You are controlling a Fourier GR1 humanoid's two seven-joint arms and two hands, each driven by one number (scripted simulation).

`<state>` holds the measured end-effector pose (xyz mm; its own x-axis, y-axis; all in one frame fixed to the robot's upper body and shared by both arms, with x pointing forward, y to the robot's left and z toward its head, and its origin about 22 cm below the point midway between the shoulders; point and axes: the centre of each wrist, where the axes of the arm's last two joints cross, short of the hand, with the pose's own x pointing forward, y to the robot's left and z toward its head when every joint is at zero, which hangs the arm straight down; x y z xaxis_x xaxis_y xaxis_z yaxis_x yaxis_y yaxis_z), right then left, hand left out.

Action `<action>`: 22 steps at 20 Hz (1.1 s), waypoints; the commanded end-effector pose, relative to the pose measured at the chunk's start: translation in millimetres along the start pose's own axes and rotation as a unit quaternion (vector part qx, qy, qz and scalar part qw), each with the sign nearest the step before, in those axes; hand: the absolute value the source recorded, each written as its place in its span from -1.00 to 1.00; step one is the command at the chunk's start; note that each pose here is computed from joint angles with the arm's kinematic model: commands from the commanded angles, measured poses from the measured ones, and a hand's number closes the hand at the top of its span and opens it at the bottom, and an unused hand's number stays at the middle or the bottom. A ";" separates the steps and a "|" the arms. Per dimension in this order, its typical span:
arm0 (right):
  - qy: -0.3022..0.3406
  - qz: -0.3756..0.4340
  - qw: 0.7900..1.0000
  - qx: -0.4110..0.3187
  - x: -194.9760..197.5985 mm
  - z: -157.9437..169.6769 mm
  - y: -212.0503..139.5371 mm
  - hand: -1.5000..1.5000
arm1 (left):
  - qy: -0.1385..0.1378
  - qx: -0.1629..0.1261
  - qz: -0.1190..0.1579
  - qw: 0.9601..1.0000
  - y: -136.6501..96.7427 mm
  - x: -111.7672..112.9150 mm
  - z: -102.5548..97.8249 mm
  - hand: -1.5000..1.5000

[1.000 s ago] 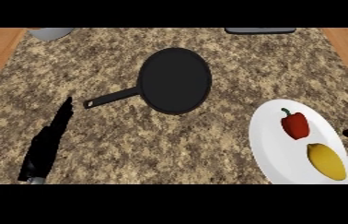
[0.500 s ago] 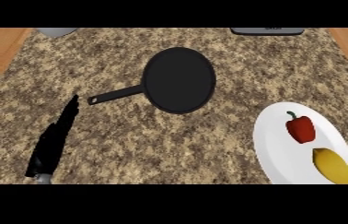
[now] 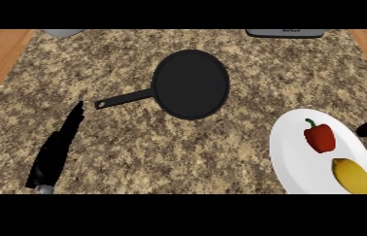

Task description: Pick the bell pepper from the plate and place it in the pan

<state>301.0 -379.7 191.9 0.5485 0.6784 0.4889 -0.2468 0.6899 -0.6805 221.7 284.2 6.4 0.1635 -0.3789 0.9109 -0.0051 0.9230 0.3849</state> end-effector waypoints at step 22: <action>0.133 0.164 0.970 0.123 40.1 -50.6 64.9 -1.00 | 0.007 0.007 0.007 1.000 8.6 -2.8 -1.7 0.00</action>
<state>345.8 -327.8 146.2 0.5630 0.7942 0.2288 -0.5433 0.5643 -0.6216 226.9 285.9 7.3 0.1682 -0.3707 0.9134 -0.0168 0.9254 0.3786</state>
